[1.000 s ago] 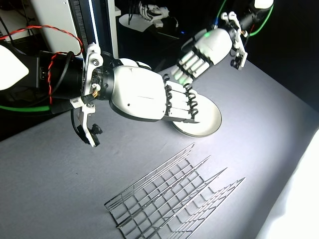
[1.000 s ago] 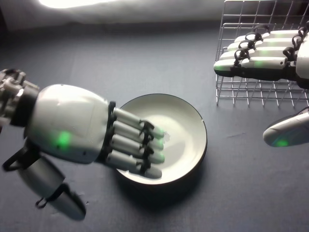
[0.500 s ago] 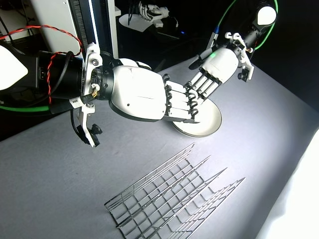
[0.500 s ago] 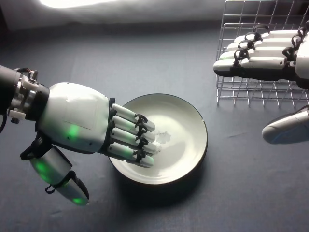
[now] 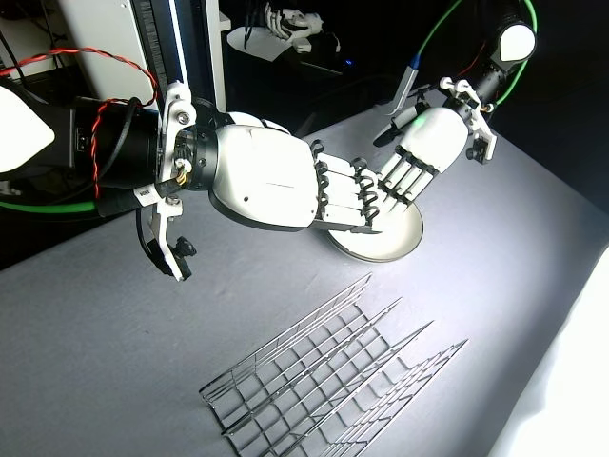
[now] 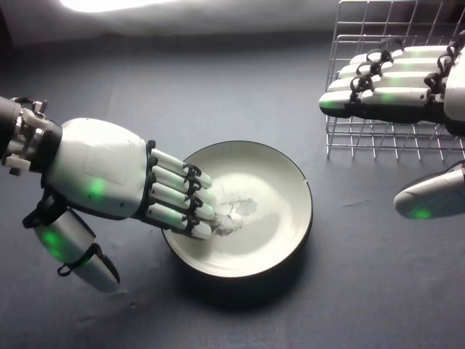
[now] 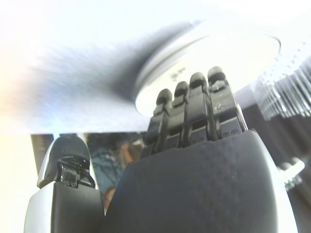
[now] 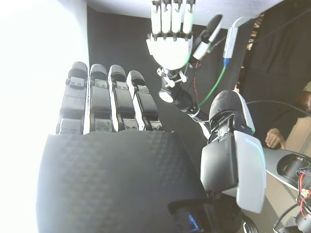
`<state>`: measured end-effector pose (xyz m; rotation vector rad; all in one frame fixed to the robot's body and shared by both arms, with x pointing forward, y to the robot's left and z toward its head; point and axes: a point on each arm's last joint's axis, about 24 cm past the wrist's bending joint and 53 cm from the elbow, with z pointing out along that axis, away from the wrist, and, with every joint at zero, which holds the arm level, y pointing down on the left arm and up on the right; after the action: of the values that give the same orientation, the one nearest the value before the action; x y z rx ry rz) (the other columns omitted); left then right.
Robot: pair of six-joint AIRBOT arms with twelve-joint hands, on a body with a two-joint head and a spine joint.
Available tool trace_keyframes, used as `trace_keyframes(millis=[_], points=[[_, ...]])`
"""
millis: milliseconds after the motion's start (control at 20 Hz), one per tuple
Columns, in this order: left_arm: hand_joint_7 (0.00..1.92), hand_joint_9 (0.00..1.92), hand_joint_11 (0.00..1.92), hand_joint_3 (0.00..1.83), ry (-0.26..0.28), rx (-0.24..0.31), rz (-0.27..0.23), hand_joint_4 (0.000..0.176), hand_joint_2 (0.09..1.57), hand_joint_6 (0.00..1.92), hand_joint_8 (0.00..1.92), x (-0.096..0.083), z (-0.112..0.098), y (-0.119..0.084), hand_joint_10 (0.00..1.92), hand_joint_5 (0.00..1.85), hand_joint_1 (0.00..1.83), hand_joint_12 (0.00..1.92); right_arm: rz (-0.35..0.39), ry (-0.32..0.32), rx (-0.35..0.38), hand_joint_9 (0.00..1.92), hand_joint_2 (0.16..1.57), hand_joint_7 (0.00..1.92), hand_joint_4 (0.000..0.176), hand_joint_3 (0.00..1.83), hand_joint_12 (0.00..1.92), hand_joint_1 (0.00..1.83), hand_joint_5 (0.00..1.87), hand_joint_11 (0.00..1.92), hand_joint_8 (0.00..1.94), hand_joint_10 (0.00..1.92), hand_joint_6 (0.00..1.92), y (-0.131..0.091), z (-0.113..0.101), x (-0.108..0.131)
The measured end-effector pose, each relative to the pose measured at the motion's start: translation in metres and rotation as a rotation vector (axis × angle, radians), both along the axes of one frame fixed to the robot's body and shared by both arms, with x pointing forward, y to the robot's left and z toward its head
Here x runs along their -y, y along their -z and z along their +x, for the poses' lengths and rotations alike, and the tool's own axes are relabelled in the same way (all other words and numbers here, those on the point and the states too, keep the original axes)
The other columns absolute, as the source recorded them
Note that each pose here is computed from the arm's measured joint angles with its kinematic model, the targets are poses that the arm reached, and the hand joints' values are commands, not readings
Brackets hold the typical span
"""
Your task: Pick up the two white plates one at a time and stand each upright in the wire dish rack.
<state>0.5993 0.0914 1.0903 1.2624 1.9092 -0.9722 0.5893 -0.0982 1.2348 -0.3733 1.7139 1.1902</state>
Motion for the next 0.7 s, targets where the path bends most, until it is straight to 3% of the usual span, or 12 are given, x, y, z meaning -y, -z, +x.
trace_keyframes(millis=[250, 500, 700], points=[[0.00, 0.00, 0.00, 0.00, -0.014, 0.009, 0.026, 0.000, 1.16, 0.00, 0.00, -0.011, 0.010, 0.008, 0.00, 0.00, 0.00, 0.00, -0.013, -0.010, 0.002, 0.00, 1.14, 0.00, 0.000, 0.01, 0.00, 0.00, 0.00, 0.00, 0.00, 0.00, 0.00, 0.004, -0.002, -0.001], [0.00, 0.00, 0.00, 0.00, 0.001, 0.011, 0.040, 0.000, 1.15, 0.00, 0.00, -0.014, 0.008, 0.014, 0.00, 0.00, 0.00, 0.00, -0.120, -0.111, 0.111, 0.00, 1.14, 0.00, 0.000, 0.01, 0.01, 0.00, 0.00, 0.02, 0.00, 0.00, 0.00, 0.018, -0.003, 0.002], [0.00, 0.00, 0.00, 0.00, 0.006, 0.003, 0.051, 0.000, 1.16, 0.00, 0.00, -0.017, 0.005, 0.019, 0.00, 0.00, 0.00, 0.00, -0.140, -0.154, 0.160, 0.00, 1.17, 0.00, 0.000, 0.01, 0.01, 0.00, 0.00, 0.01, 0.00, 0.00, 0.00, 0.015, -0.005, 0.010]])
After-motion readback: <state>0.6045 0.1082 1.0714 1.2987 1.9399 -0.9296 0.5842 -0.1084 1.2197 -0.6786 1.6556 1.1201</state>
